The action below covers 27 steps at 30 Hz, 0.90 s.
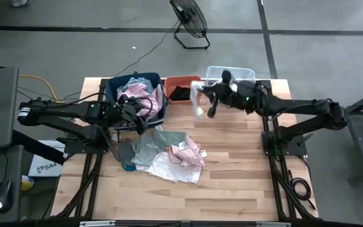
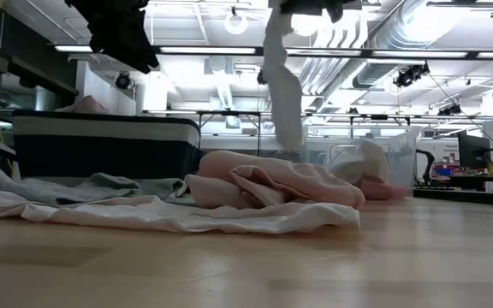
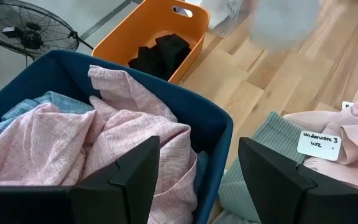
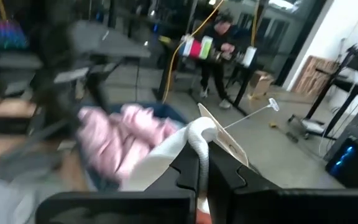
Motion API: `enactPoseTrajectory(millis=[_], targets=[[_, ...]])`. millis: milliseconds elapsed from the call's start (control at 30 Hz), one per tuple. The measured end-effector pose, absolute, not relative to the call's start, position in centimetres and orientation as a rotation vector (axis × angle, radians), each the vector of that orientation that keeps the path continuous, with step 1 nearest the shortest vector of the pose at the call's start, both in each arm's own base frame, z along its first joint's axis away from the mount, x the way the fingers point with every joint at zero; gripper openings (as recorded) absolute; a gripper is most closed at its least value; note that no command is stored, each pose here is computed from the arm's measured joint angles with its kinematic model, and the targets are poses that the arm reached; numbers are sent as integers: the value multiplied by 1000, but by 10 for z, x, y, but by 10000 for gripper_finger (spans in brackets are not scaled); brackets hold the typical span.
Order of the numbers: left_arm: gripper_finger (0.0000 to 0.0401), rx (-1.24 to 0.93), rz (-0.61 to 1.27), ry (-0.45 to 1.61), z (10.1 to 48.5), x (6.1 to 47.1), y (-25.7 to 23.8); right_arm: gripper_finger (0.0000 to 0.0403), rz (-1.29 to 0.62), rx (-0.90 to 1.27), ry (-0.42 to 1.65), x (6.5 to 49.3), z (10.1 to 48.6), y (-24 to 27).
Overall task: Pick & Place Cloths
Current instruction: Put the white sock into the orange bin
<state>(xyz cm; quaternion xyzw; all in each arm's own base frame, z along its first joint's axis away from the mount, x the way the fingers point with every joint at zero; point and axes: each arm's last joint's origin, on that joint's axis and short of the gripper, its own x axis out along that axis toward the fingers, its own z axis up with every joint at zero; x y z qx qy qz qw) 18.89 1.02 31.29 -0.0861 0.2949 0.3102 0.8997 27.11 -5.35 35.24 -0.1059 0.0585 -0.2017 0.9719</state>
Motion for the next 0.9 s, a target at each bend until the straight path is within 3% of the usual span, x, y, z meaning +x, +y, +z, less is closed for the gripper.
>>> enactPoseTrajectory(millis=[233,400,900], targets=[[213,-179,642,610,313,189,10,3,-389,-257,25,267,385,-83],[213,-179,642,610,313,189,10,3,-459,-234,-21,274,388,-110],[213,-178,642,610,313,189,10,3,-691,-133,19,331,322,-169]])
